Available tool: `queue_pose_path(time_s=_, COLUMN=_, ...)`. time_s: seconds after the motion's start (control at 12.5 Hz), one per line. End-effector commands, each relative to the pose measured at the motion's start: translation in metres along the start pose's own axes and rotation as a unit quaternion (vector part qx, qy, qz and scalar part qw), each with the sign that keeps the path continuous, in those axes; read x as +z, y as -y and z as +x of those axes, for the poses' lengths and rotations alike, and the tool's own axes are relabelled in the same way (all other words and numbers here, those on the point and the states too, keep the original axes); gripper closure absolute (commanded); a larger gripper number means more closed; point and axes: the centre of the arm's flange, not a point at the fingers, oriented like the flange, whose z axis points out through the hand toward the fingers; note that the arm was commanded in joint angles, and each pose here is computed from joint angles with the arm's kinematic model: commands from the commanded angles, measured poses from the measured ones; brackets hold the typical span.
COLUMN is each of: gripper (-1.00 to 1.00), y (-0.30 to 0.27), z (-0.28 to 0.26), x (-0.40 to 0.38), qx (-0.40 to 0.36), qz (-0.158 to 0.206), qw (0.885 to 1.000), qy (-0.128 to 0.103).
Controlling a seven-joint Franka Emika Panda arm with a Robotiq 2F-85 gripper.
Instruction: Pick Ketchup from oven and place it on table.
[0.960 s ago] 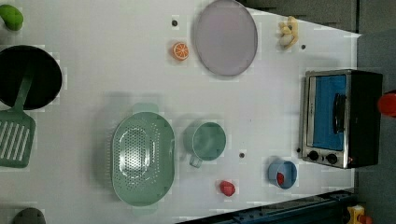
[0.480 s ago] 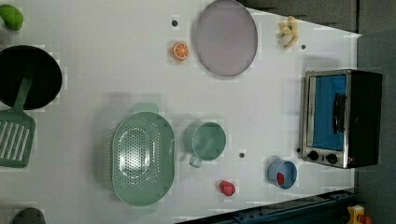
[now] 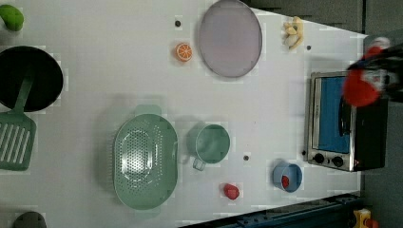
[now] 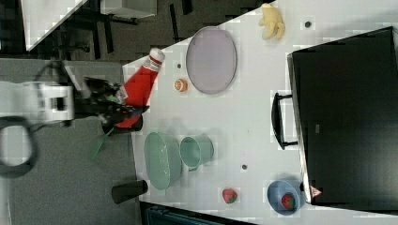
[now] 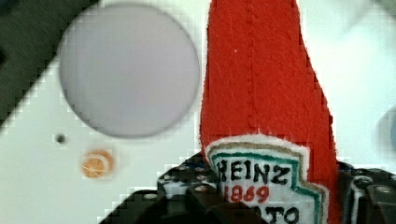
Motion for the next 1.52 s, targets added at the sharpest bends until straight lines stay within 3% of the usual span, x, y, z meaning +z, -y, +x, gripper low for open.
queue_pose_path(time_s=0.08, gripper=-0.24, y=-0.043, z=0.021, x=0.084, qx=0.037, qz=-0.038, qw=0.999, qy=-0.005)
queue_pose_path(time_s=0.24, gripper=-0.24, y=-0.062, z=0.009, x=0.147, qx=0.038, qz=-0.059, qw=0.997, qy=0.011)
queue_pose_path(time_s=0.56, gripper=-0.24, y=-0.073, z=0.002, x=0.226, qx=0.035, qz=-0.055, qw=0.998, qy=-0.005)
queue_pose_path(time_s=0.72, gripper=-0.24, y=-0.071, z=0.001, x=0.255, qx=0.031, qz=-0.066, qw=0.997, qy=-0.002)
queue_pose_path(time_s=0.8, gripper=-0.25, y=-0.065, z=0.000, x=0.271, qx=0.025, qz=-0.059, qw=0.998, qy=-0.013)
queue_pose_path(time_s=0.88, gripper=-0.76, y=-0.059, z=-0.001, x=0.270, qx=0.021, qz=-0.049, qw=0.998, qy=-0.020)
queue_pose_path(time_s=0.96, gripper=-1.00, y=-0.056, z=0.000, x=0.261, qx=0.020, qz=-0.041, qw=0.999, qy=-0.024)
queue_pose_path(time_s=1.28, gripper=-1.00, y=-0.048, z=0.002, x=0.189, qx=0.027, qz=-0.015, qw=0.999, qy=-0.030)
queue_pose_path(time_s=1.52, gripper=-1.00, y=-0.040, z=0.001, x=0.094, qx=0.027, qz=-0.019, qw=0.999, qy=-0.014)
